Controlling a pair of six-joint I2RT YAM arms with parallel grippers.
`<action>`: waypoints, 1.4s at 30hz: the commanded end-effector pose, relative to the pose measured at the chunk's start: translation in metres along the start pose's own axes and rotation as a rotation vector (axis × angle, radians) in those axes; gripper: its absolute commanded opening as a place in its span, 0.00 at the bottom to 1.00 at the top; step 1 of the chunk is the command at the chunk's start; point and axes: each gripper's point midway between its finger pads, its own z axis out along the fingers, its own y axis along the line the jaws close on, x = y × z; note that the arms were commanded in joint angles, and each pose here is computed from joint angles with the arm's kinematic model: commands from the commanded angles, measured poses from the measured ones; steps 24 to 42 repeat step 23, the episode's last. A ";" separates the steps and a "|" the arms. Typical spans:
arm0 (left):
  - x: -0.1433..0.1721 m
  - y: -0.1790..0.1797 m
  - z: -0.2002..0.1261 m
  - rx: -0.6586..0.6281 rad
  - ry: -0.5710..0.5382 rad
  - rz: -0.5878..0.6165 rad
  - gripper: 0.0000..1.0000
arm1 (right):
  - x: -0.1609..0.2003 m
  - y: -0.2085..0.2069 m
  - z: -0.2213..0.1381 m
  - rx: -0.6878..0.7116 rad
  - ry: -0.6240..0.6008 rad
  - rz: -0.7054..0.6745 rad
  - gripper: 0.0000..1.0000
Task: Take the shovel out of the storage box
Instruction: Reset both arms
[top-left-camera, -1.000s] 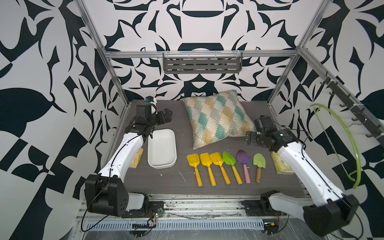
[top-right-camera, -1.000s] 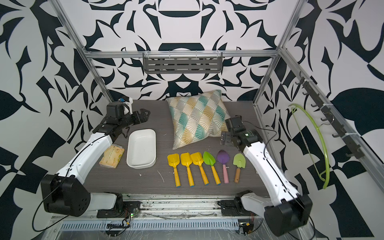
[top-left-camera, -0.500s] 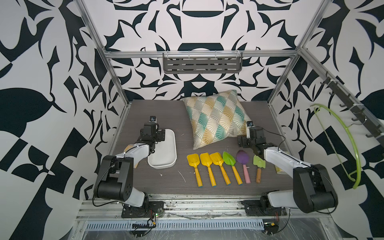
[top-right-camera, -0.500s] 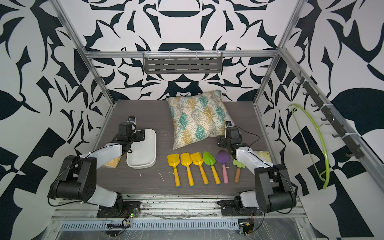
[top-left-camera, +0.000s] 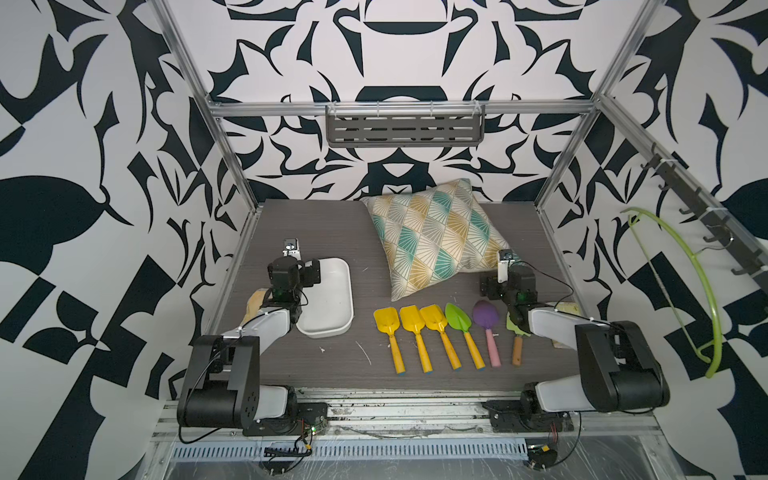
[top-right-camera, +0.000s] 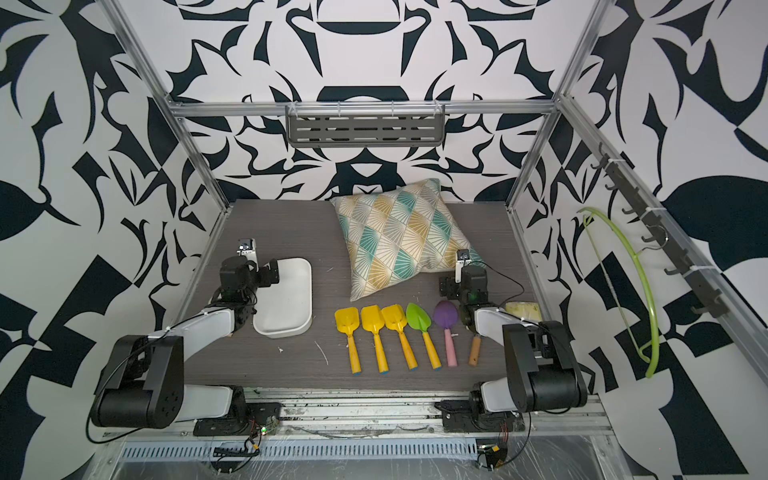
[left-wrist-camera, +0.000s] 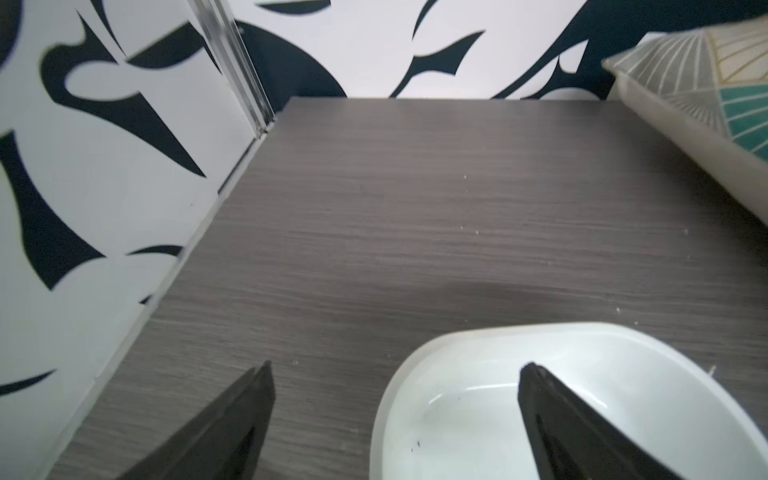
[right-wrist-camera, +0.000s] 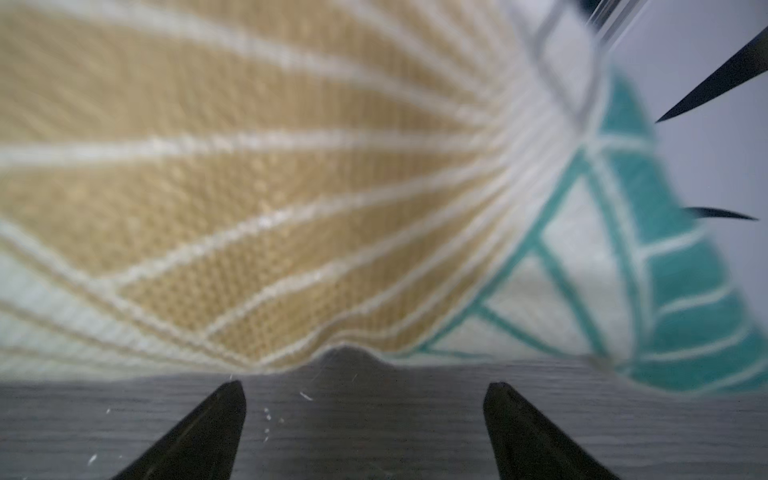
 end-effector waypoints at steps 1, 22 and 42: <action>0.012 -0.004 0.014 0.015 -0.042 -0.014 0.99 | -0.024 0.003 0.004 -0.014 -0.155 0.008 0.96; 0.025 -0.005 0.006 0.076 -0.068 -0.055 0.99 | -0.016 -0.011 0.006 0.036 -0.166 0.057 0.99; 0.024 -0.005 0.006 0.077 -0.070 -0.056 0.99 | -0.016 -0.011 0.004 0.037 -0.171 0.057 0.99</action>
